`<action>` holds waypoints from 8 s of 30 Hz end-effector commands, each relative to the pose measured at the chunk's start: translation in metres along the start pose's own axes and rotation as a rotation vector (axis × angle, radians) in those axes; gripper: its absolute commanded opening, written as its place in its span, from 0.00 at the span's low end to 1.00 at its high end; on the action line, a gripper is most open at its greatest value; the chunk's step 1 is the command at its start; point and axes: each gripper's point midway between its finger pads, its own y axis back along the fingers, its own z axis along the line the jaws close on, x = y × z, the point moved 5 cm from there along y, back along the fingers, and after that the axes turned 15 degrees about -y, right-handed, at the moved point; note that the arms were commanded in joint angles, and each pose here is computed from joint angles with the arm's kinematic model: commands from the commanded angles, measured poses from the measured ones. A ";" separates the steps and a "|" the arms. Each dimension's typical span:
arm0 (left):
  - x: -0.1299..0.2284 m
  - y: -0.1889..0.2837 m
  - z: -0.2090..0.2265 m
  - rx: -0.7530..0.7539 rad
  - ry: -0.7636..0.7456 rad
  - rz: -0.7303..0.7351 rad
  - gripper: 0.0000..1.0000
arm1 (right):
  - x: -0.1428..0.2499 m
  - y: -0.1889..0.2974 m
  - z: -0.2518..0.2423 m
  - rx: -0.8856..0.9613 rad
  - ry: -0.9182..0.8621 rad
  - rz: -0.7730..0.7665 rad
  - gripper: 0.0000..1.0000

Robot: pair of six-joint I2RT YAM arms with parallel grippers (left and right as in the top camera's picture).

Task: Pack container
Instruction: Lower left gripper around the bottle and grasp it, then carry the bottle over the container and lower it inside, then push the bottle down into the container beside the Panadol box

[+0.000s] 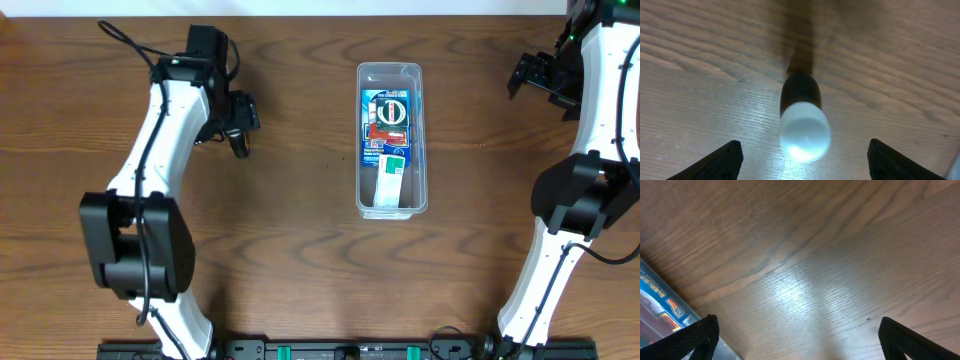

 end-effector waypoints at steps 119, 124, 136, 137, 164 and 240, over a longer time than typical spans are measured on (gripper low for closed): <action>0.044 0.131 -0.258 0.194 -0.390 -0.241 0.20 | 0.000 -0.002 -0.001 0.004 0.008 0.005 0.99; 0.045 0.099 -0.265 0.159 -0.368 -0.164 0.20 | 0.000 -0.002 -0.001 0.004 0.008 0.005 0.99; 0.047 0.044 -0.270 0.091 -0.370 -0.058 0.20 | 0.000 -0.002 -0.001 0.004 0.008 0.005 0.99; 0.047 0.042 -0.270 0.085 -0.367 -0.053 0.20 | 0.000 -0.002 -0.001 0.004 0.008 0.005 0.99; 0.060 0.005 -0.272 0.027 -0.339 0.051 0.20 | 0.000 -0.002 -0.001 0.004 0.008 0.005 0.99; 0.064 -0.022 -0.265 0.024 -0.394 0.118 0.27 | 0.000 -0.002 -0.001 0.004 0.008 0.005 0.99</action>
